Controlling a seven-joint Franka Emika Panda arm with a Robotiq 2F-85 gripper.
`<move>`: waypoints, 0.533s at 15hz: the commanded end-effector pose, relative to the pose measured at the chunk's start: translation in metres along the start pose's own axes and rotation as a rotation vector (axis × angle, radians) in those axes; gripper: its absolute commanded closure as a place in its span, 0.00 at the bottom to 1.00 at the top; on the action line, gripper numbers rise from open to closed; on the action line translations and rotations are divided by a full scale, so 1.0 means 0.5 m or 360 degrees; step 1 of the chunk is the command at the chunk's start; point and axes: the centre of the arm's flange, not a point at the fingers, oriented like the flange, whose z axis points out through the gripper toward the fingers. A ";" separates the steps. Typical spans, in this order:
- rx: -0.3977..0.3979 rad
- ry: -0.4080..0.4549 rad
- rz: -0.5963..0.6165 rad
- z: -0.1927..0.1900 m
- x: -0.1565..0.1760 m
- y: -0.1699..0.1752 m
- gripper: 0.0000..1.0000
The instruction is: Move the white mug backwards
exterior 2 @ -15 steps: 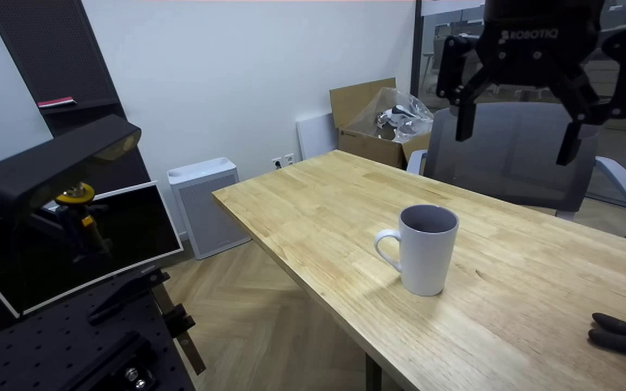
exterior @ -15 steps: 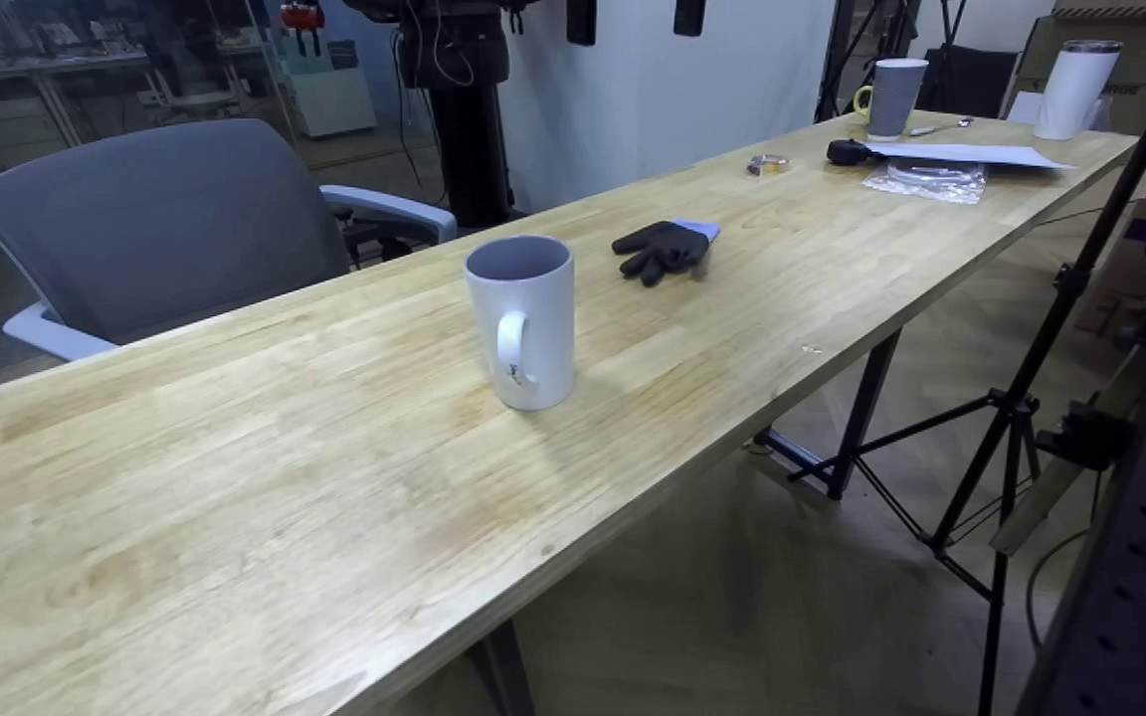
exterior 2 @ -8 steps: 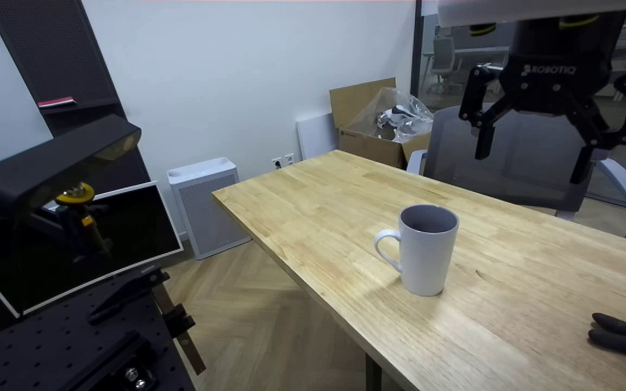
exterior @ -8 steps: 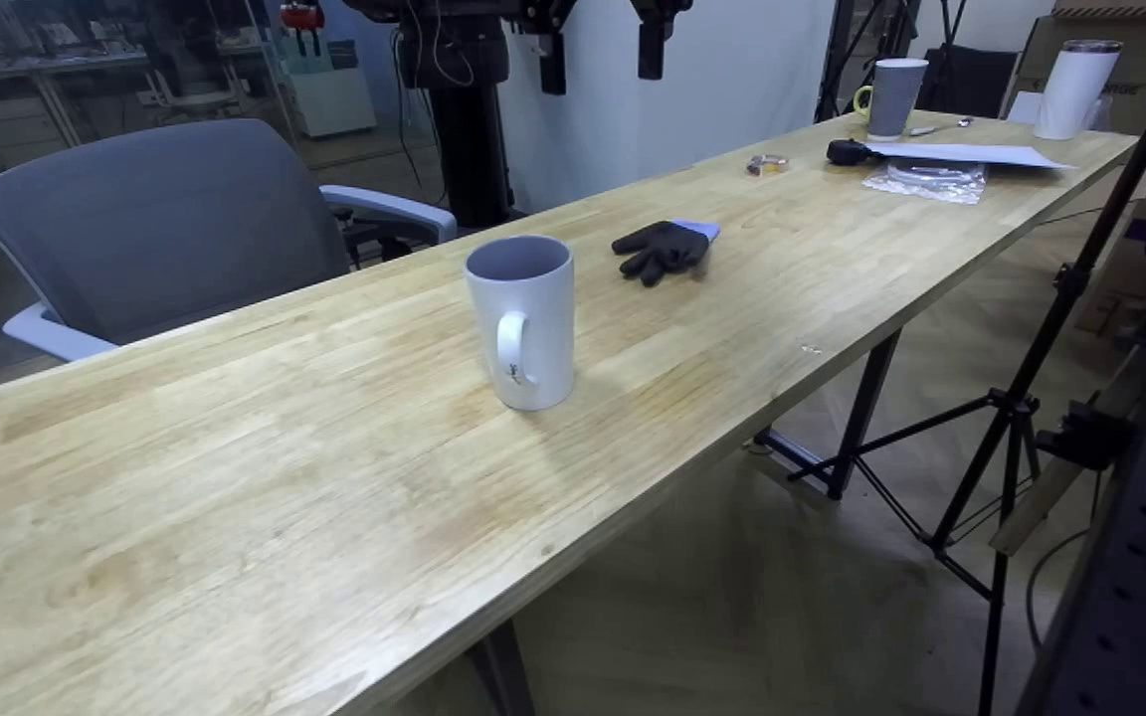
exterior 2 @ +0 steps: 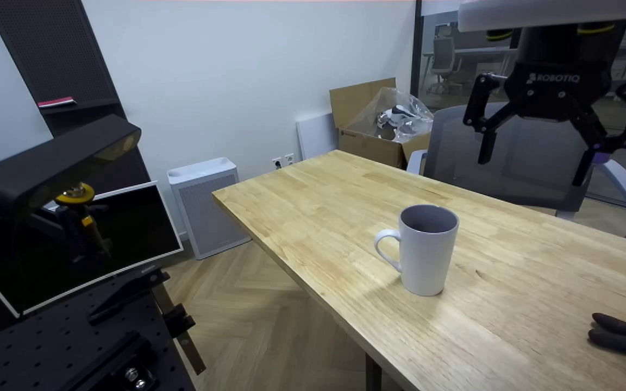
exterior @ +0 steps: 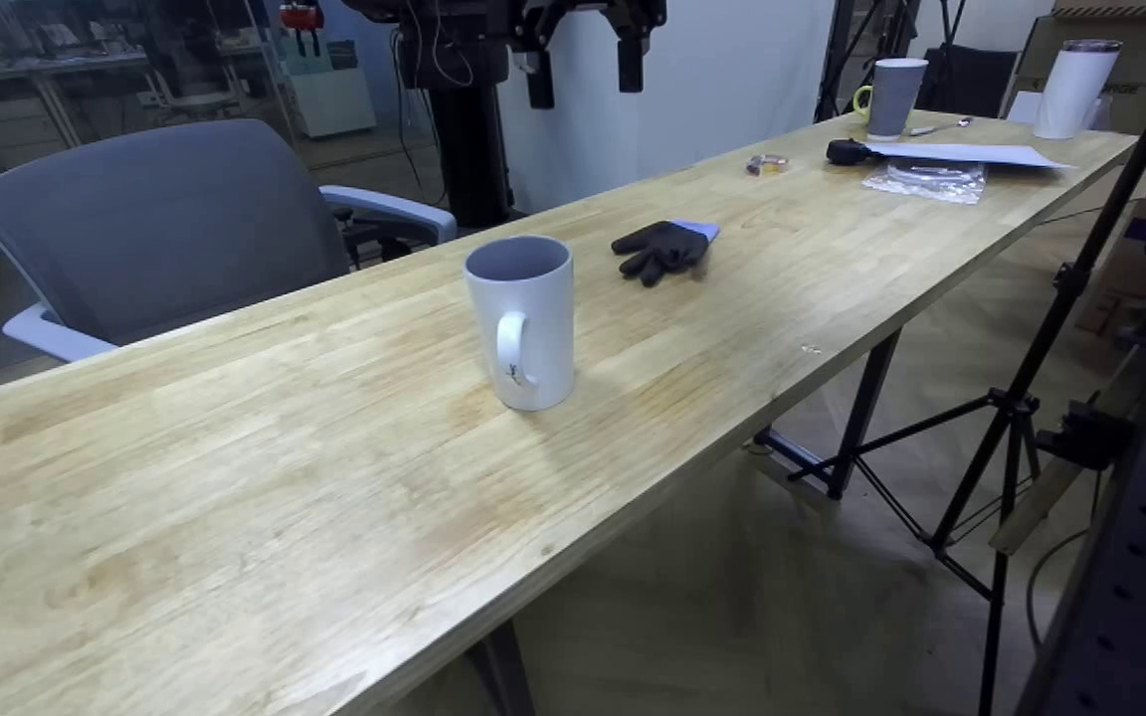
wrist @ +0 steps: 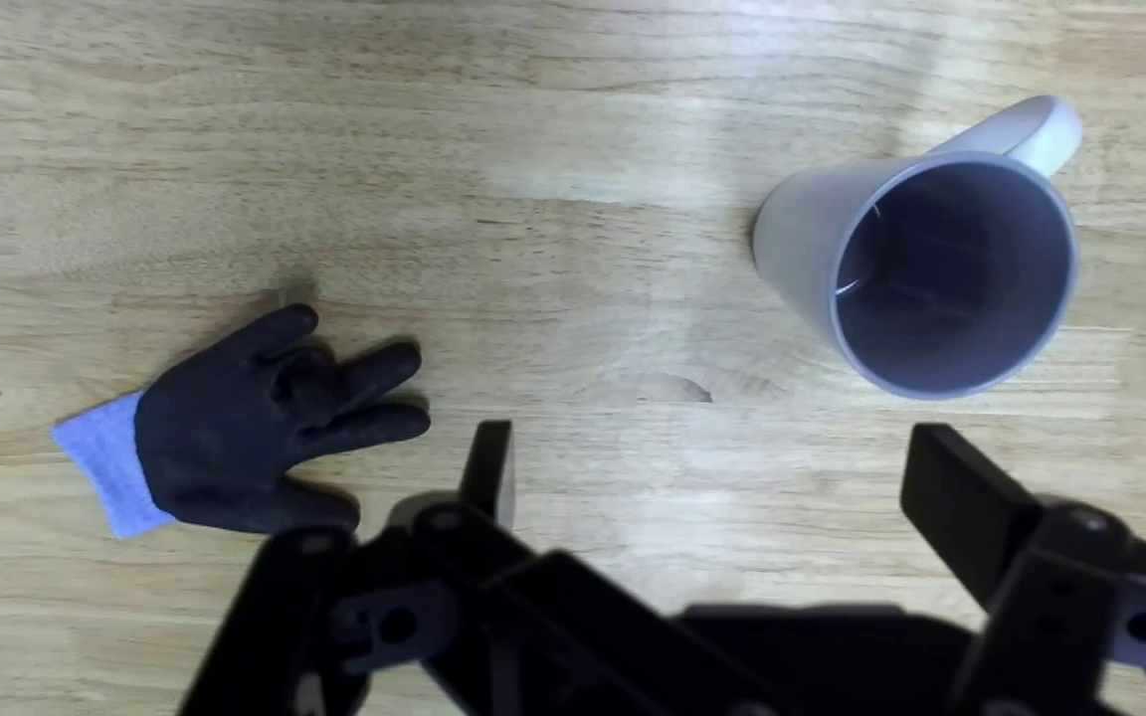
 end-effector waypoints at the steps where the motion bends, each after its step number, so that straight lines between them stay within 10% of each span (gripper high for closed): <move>1: -0.0006 -0.0033 -0.0085 -0.010 0.030 0.011 0.00; 8: -0.0019 -0.0019 -0.0151 -0.004 0.020 0.009 0.00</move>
